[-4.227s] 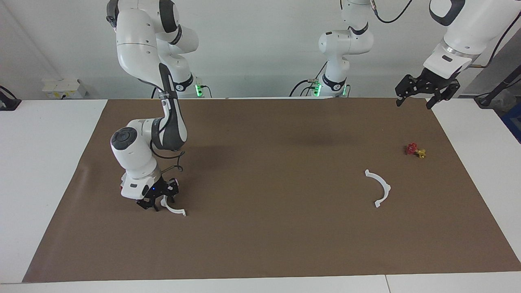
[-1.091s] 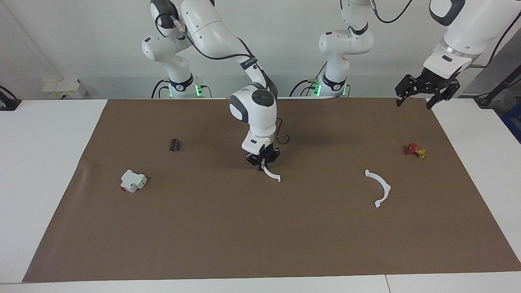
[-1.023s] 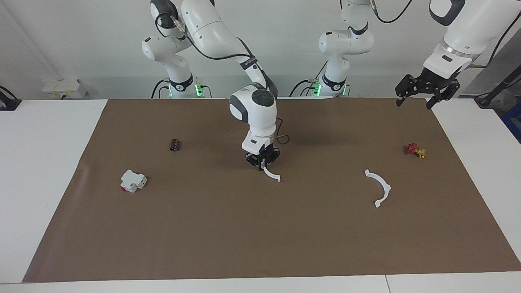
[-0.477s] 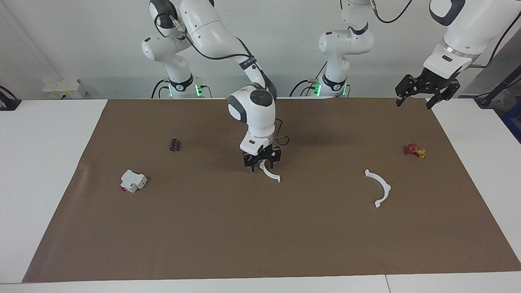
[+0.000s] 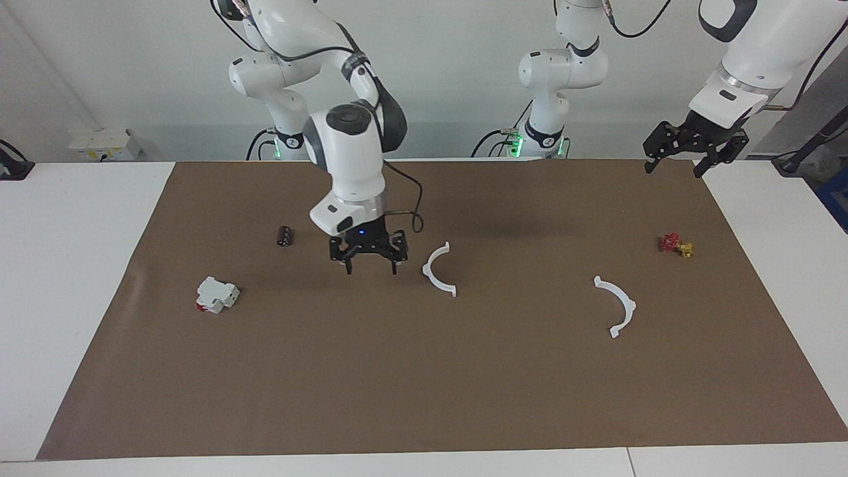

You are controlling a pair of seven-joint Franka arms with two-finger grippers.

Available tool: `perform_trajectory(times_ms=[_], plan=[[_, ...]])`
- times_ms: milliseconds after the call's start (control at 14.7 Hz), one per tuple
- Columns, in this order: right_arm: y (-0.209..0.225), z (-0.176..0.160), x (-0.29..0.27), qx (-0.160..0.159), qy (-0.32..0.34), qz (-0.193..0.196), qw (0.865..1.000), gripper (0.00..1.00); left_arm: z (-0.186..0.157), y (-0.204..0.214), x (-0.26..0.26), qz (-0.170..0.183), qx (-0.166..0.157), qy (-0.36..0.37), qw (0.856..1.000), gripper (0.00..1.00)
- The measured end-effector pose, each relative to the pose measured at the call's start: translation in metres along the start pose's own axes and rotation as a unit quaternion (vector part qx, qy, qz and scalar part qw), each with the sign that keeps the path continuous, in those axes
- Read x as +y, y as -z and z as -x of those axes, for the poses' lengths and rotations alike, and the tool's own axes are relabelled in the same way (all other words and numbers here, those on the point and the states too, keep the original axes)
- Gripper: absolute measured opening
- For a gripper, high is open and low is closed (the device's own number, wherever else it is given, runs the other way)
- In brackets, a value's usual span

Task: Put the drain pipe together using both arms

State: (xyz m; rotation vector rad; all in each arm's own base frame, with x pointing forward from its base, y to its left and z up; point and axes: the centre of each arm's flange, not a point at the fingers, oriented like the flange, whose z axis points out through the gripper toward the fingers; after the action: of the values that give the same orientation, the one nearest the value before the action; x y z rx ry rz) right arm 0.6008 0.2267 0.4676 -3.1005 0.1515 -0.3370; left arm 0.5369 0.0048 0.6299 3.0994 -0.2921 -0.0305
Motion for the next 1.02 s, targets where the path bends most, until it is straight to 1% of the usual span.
perform_trajectory(times_ms=[205,409,545,682,818,955,1023], plan=[[0.041,-0.02,0.071,-0.011,-0.014,0.015,1.0,1.0,0.0,0.0,0.0,0.0,0.0,0.0,1.0,1.0],[0.069,-0.03,0.139,-0.03,-0.003,0.029,0.999,1.0,0.0,0.0,0.0,0.0,-0.001,0.0,1.0,1.0],[0.092,-0.029,0.176,-0.045,-0.003,0.035,0.998,1.0,0.003,-0.003,0.0,0.003,-0.015,0.001,1.0,1.0],[0.117,-0.026,0.199,-0.064,-0.011,0.04,0.997,1.0,0.006,-0.004,-0.001,0.005,-0.023,0.002,1.0,1.0],[0.136,-0.022,0.213,-0.084,-0.023,0.044,0.995,1.0,0.006,-0.005,-0.001,0.005,-0.023,0.002,1.0,1.0],[0.146,-0.019,0.232,-0.098,-0.028,0.047,0.994,1.0,0.006,-0.01,-0.001,0.005,-0.022,0.002,1.0,1.0],[0.148,-0.018,0.243,-0.101,-0.033,0.047,0.993,1.0,0.005,-0.016,-0.002,0.003,-0.015,0.002,1.0,1.0]])
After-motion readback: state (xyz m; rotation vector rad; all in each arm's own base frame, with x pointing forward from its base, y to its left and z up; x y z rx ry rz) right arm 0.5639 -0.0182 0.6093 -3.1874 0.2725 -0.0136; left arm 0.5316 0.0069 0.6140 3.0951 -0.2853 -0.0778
